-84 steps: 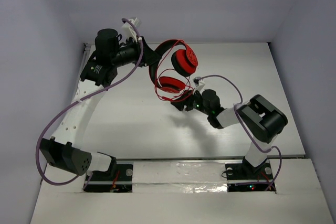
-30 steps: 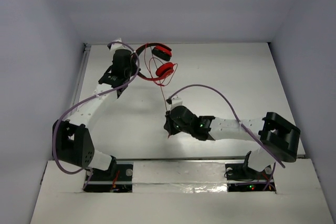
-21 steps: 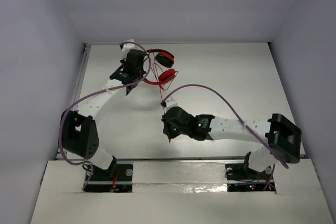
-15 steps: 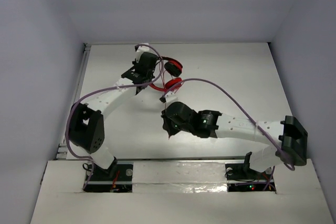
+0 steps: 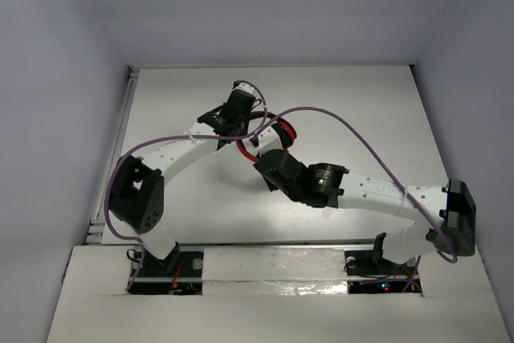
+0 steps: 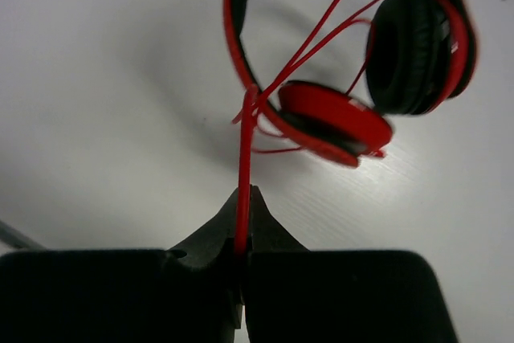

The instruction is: Wrap the headphones

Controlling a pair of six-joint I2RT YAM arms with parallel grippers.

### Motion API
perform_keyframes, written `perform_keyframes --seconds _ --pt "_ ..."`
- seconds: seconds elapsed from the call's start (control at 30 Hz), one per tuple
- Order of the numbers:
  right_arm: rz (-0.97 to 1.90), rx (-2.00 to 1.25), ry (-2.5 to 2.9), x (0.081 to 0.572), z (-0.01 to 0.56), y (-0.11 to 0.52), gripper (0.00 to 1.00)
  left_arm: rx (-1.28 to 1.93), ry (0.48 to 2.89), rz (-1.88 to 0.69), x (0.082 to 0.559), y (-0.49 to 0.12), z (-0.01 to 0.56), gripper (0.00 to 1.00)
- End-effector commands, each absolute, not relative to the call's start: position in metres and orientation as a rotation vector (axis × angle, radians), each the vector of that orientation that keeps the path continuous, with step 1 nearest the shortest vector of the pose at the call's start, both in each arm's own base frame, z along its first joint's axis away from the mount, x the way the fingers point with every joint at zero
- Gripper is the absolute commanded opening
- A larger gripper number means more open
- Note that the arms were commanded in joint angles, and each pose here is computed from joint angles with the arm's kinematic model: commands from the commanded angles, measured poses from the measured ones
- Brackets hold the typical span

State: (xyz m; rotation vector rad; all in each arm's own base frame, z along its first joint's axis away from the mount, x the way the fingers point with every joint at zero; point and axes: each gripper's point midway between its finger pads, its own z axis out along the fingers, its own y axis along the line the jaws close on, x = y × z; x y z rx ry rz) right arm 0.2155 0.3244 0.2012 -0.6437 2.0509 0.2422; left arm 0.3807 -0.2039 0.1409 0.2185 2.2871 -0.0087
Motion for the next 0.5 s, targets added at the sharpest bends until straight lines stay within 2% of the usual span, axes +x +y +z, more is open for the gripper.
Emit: perform_keyframes --seconds 0.0,0.17,0.47 --pt "0.129 -0.585 1.917 0.239 0.238 0.309 0.00 0.372 2.250 -0.180 0.364 -0.229 0.168 0.00" --pt "0.077 -0.523 1.848 0.253 0.251 0.293 0.00 0.505 2.283 -0.209 0.344 -0.227 0.156 0.00" --pt "0.008 -0.365 1.760 0.280 0.260 0.261 0.00 0.639 2.267 -0.416 0.314 -0.246 0.156 0.00"
